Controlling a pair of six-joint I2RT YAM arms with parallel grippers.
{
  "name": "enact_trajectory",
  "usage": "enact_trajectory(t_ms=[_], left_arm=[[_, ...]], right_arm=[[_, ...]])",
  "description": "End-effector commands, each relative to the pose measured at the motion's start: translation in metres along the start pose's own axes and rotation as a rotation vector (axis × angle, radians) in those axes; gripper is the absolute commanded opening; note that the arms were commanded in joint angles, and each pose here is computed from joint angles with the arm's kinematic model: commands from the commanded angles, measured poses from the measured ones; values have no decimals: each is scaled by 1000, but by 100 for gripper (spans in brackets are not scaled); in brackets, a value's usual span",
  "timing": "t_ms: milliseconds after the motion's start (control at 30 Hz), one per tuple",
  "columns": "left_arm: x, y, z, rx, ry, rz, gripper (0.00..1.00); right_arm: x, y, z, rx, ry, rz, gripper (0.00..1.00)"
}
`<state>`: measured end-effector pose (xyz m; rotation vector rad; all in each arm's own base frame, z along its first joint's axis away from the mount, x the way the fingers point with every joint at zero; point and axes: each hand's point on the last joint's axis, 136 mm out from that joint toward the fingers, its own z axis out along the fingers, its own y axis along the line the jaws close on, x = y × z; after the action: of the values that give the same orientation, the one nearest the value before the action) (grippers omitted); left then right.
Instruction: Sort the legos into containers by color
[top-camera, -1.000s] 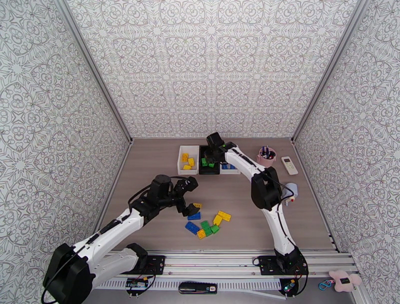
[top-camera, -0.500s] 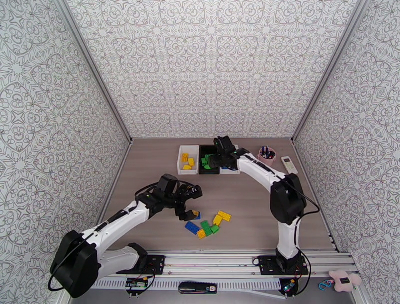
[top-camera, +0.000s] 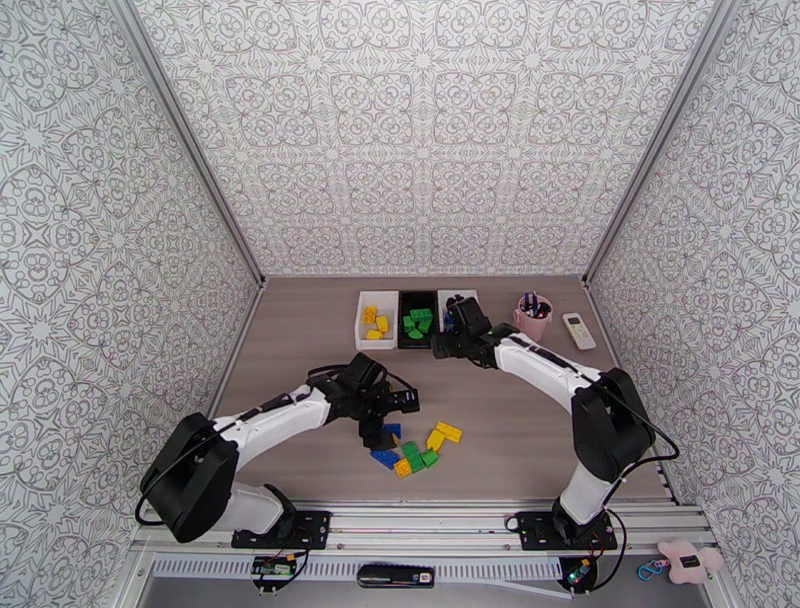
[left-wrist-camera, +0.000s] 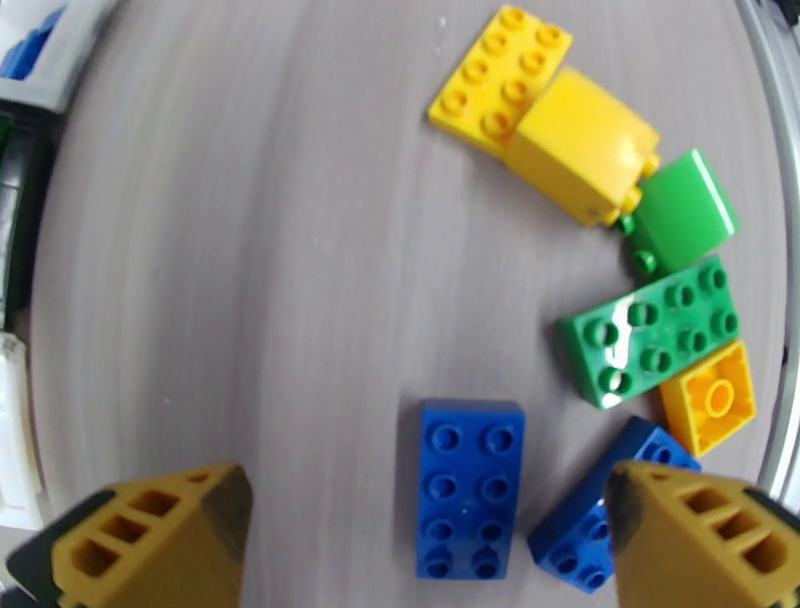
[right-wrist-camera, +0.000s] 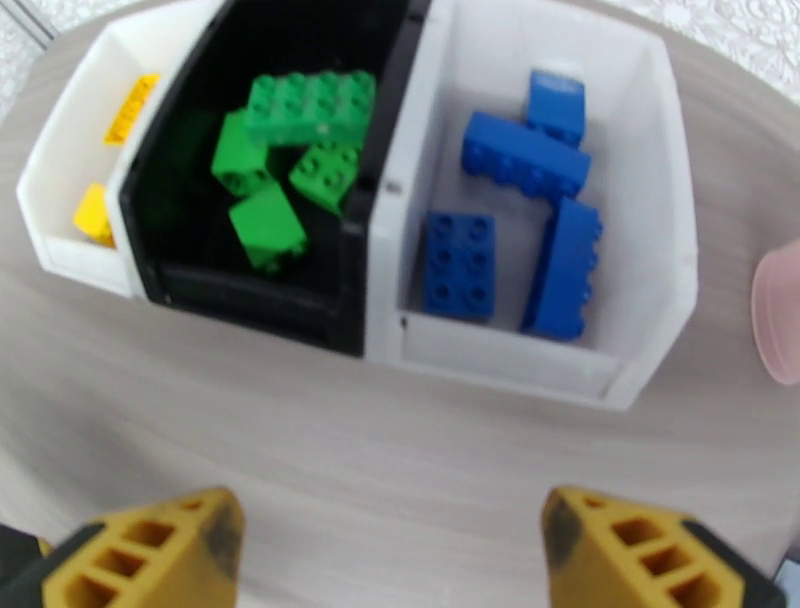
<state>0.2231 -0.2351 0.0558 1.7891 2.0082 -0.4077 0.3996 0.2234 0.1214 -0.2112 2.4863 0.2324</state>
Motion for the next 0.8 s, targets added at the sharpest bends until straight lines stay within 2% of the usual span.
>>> enact_trajectory(t_ms=[0,433,767], left_arm=[[3,5,3,-7,56,2,95],[18,1,25,49,139,-9,72],[18,-3,24,77,139,-27,40]], right_arm=[[-6,-4,-9,-1,-41,39,82],[-2,-9,-10,15,-41,45,82],[-1,-14,-17,25,-61,55,82]])
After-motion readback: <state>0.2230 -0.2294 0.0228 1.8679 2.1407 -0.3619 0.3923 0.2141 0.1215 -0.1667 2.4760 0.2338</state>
